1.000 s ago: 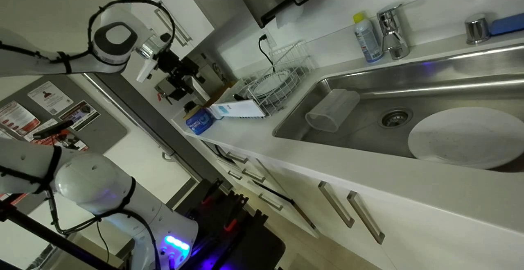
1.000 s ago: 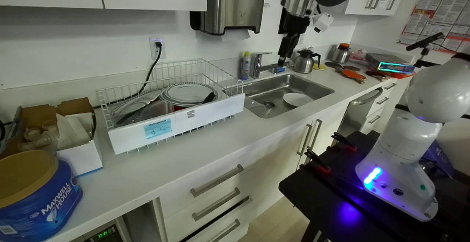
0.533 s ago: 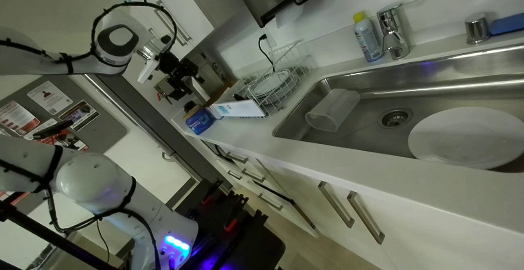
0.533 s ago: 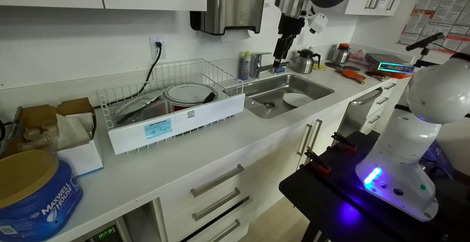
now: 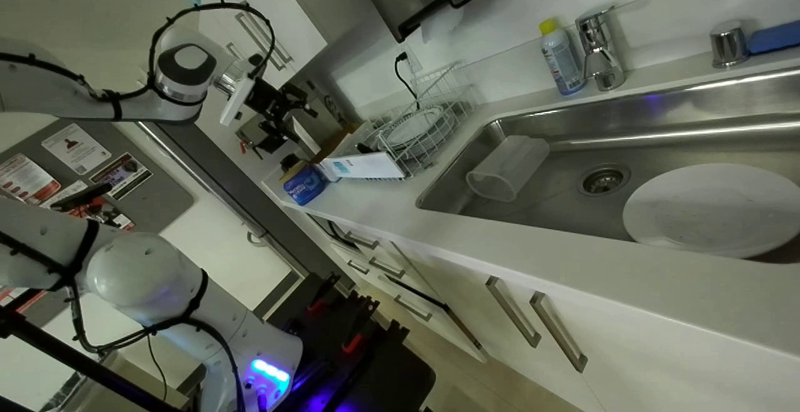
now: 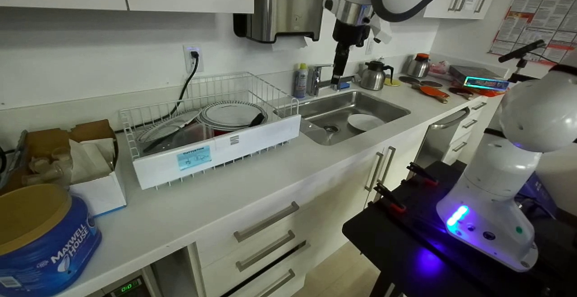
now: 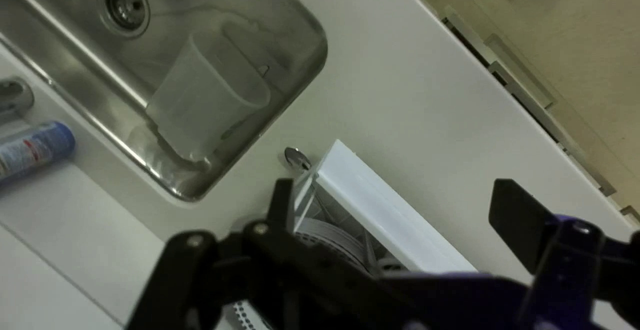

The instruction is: Take the object from the rack and put it on the counter

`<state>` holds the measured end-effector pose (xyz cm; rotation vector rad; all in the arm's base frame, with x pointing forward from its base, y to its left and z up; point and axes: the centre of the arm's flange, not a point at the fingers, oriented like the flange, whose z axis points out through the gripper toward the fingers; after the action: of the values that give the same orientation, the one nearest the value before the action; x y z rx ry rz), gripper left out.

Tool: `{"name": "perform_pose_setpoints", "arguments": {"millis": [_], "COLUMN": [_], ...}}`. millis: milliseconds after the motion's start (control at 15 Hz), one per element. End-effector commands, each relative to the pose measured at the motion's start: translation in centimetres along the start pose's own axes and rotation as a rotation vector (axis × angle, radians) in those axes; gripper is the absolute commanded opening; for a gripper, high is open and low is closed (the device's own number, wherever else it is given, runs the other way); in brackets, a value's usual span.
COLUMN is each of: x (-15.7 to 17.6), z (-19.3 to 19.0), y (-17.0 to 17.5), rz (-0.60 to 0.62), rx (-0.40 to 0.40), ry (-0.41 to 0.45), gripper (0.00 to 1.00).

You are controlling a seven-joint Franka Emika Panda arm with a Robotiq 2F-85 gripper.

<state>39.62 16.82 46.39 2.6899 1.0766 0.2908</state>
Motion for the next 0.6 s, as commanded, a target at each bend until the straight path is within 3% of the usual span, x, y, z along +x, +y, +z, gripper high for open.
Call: {"name": "perform_pose_setpoints", "arguments": {"millis": [0,267,533], "x": [5.0,8.7,10.2], "z": [-0.2,0.4,1.7], "y": [-0.9,-2.6,-4.0], "rz": [-0.189,-0.392,-0.590], "rx": [-0.040,-0.033,-0.028], "ry": [0.061,0.160,0.276], "gripper": [1.00,1.00,1.00]}}
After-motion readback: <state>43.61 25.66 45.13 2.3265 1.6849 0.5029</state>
